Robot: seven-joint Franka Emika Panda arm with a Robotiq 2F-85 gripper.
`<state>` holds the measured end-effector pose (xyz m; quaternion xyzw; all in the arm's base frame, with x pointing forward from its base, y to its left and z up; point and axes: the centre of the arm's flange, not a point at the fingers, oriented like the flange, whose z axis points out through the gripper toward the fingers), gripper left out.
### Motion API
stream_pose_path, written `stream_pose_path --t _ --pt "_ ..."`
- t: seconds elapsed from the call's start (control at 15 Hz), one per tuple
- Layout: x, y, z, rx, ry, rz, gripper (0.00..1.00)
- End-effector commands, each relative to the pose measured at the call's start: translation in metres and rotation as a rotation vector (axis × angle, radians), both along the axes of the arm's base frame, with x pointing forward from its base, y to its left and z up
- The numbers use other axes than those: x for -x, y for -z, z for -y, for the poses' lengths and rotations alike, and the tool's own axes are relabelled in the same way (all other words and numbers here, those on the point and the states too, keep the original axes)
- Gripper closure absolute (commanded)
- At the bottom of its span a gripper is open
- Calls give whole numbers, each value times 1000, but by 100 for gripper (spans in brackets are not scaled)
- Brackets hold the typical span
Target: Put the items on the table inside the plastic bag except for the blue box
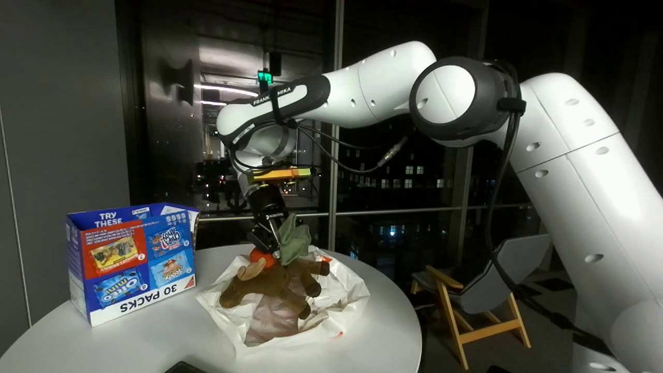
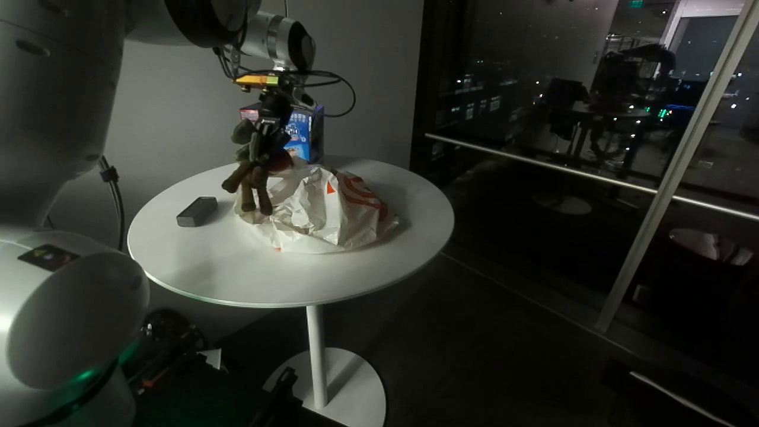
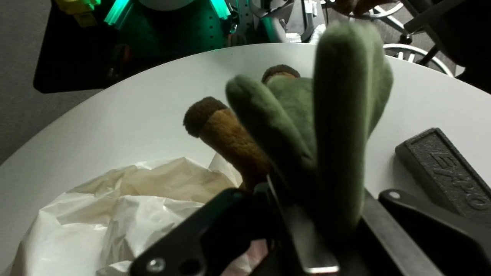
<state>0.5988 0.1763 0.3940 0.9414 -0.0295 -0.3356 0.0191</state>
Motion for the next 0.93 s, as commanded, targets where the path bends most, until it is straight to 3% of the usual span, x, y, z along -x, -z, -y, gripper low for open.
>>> stream_pose_path --t 0.0,0.4,0.67,0.87 --pt "-20 7 10 -42 74 -29 87" --pt "-37 35 31 11 161 -25 88" --pt "-47 44 39 91 209 66 88" --pt "-53 41 42 176 209 186 87"
